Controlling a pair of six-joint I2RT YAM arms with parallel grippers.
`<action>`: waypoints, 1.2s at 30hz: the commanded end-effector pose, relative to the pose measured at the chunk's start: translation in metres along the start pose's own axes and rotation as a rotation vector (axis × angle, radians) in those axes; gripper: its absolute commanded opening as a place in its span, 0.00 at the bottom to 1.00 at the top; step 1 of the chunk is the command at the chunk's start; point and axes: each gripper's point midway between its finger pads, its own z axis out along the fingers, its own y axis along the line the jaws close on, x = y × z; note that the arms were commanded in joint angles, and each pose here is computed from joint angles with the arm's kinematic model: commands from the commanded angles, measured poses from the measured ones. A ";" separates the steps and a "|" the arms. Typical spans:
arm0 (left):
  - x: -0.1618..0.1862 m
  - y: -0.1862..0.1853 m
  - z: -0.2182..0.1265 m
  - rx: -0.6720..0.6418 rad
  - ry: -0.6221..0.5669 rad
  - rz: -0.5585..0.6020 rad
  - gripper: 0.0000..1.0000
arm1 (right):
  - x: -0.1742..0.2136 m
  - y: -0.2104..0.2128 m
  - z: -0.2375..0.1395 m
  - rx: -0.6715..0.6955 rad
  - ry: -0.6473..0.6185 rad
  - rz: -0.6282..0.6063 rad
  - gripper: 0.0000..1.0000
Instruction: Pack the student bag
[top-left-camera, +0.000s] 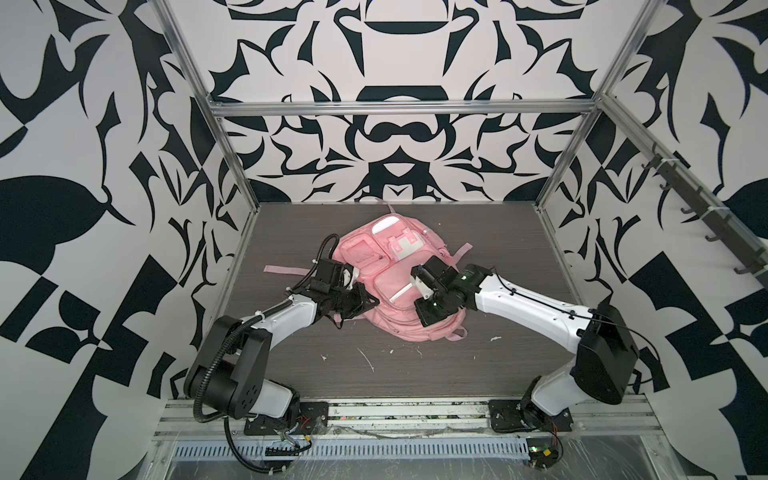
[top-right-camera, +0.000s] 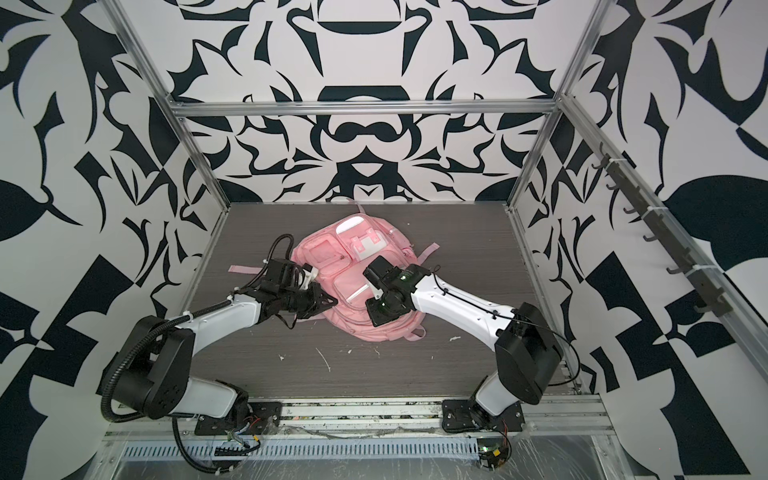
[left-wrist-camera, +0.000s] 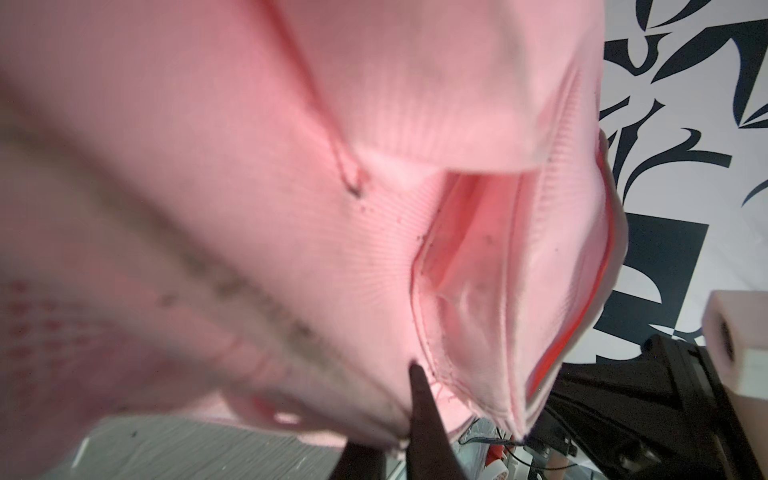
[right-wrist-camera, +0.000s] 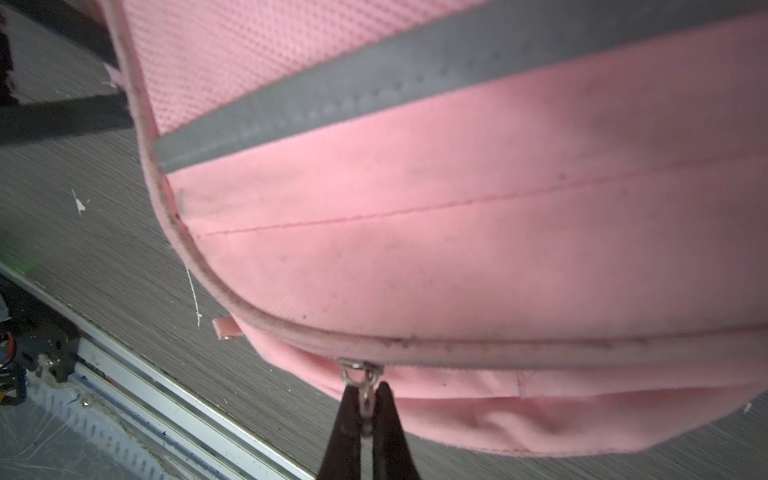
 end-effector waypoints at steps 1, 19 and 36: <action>-0.022 0.039 -0.019 -0.188 -0.090 0.028 0.00 | 0.026 -0.039 -0.024 0.152 0.107 -0.008 0.00; -0.023 0.016 -0.058 -0.207 -0.131 0.023 0.97 | -0.032 0.058 -0.017 -0.050 -0.012 -0.089 0.00; 0.042 0.010 -0.046 -0.105 -0.091 -0.129 0.98 | -0.066 0.127 -0.013 -0.262 -0.074 -0.116 0.00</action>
